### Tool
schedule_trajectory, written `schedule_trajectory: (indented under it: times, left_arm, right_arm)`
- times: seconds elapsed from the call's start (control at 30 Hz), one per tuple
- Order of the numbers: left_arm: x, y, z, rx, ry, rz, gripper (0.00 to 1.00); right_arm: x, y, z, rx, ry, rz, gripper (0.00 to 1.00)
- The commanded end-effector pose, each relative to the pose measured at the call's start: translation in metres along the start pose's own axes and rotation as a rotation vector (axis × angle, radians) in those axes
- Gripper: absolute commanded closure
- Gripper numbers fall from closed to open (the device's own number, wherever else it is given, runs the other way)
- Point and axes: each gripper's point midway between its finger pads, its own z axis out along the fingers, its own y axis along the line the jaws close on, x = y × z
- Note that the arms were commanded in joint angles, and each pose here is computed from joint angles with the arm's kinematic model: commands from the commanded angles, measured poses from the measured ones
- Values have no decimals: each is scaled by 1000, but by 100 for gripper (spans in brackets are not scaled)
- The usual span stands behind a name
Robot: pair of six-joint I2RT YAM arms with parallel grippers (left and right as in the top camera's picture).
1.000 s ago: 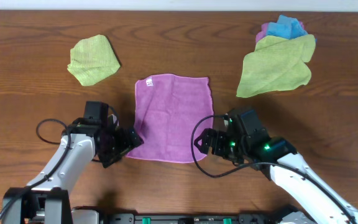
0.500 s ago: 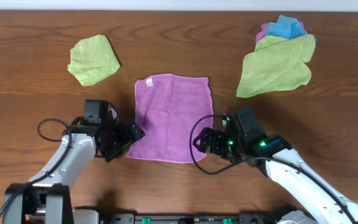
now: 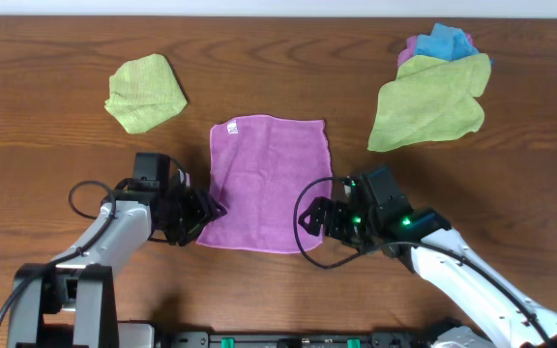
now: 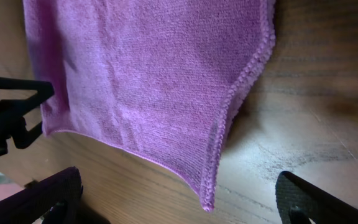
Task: Fold the cloth
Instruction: 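Grasp the near corners of the purple cloth with both grippers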
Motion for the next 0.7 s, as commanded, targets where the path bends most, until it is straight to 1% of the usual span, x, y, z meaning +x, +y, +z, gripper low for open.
schedule_trajectory:
  times: [0.0,0.03,0.13,0.23,0.27,0.3,0.43,0.67]
  left_arm:
    - [16,15,10,-45,57,-24,39]
    - [18,15,11,-49,62,-20,42]
    - [22,13,13,-56,73,-5,59]
    - [24,13,14,-58,76,-1,80]
    - [24,13,14,-59,77,-1,88]
    - [24,13,14,-59,77,-2,94]
    - [24,14,13,-57,76,-5,94]
    - [26,10,13,-34,92,-19,94]
  right_arm:
    - [1,-1,1,-2,5,14,1]
    - [1,-1,1,-2,5,14,1]
    - [1,-1,1,-2,4,14,1]
    - [1,-1,1,-2,4,13,1]
    - [1,-1,1,-2,4,13,1]
    - [1,-1,1,-2,4,13,1]
    - [3,-3,1,5,11,16,1]
    - [14,-31,8,127,60,55,1]
